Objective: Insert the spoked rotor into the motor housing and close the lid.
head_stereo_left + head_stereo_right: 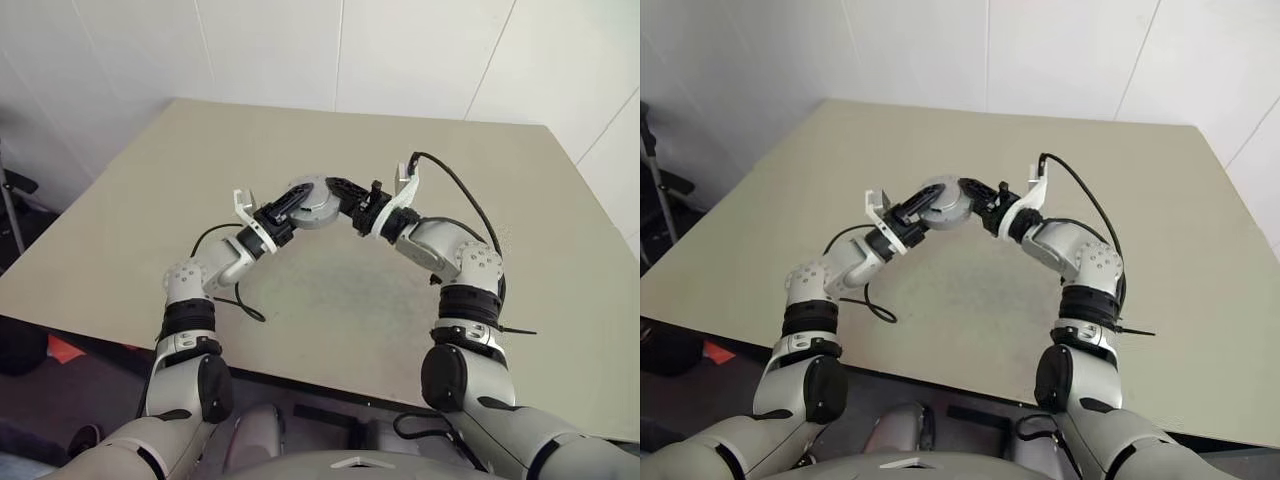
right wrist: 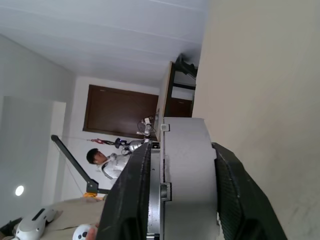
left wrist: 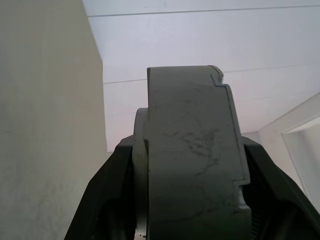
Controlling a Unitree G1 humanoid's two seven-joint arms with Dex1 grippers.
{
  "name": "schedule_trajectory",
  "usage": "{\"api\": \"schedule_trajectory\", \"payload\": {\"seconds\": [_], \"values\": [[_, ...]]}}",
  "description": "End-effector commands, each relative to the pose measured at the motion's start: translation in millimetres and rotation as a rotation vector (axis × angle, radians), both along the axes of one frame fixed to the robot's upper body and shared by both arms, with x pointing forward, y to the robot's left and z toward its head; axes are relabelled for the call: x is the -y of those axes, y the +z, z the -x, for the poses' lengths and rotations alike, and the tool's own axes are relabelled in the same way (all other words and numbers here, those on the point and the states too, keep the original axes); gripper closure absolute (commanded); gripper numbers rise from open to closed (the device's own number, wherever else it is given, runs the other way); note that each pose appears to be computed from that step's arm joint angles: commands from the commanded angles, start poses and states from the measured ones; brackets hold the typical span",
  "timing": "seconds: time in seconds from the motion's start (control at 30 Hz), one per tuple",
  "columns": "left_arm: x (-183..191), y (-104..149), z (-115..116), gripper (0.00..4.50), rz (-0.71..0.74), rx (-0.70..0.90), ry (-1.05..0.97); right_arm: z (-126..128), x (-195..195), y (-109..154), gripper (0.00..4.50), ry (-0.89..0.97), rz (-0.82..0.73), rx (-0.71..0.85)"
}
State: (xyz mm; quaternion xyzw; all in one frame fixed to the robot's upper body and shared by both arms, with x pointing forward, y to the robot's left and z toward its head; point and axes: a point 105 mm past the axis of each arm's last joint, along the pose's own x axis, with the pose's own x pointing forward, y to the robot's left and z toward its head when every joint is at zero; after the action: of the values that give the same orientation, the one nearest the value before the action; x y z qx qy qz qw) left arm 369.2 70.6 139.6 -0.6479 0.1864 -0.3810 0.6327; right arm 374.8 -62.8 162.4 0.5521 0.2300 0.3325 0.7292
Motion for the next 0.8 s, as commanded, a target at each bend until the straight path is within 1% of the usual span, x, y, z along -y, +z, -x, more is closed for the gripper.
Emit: {"api": "schedule_trajectory", "payload": {"seconds": [0.03,0.07,0.17,0.23,0.27,0.37,0.5,0.67,0.8], "values": [[-9,10,-5,2.38,-0.001,0.053,0.06,-8,2,19,1.34,-0.095,0.084,0.119],[-12,10,-6,2.38,-0.011,0.059,0.076,-10,4,18,1.02,-0.118,0.09,0.122],[-32,7,-13,2.38,-0.058,0.071,0.197,-22,16,14,1.02,-0.232,0.097,0.095],[-45,6,-18,2.38,-0.076,0.072,0.274,-25,20,13,1.02,-0.266,0.095,0.085],[-61,4,-23,2.38,-0.097,0.062,0.357,-26,23,11,1.02,-0.279,0.104,0.082],[-96,-1,-27,2.38,-0.148,0.043,0.507,-29,28,6,1.02,-0.29,0.116,0.076],[-122,-13,-34,2.38,-0.219,-0.022,0.624,-31,24,0,1.02,-0.273,0.123,0.066],[-137,-35,-39,2.38,-0.288,-0.145,0.704,-34,18,0,1.02,-0.256,0.126,0.074],[-142,-51,-40,2.38,-0.326,-0.222,0.733,-38,19,-5,1.02,-0.261,0.135,0.057]]}}
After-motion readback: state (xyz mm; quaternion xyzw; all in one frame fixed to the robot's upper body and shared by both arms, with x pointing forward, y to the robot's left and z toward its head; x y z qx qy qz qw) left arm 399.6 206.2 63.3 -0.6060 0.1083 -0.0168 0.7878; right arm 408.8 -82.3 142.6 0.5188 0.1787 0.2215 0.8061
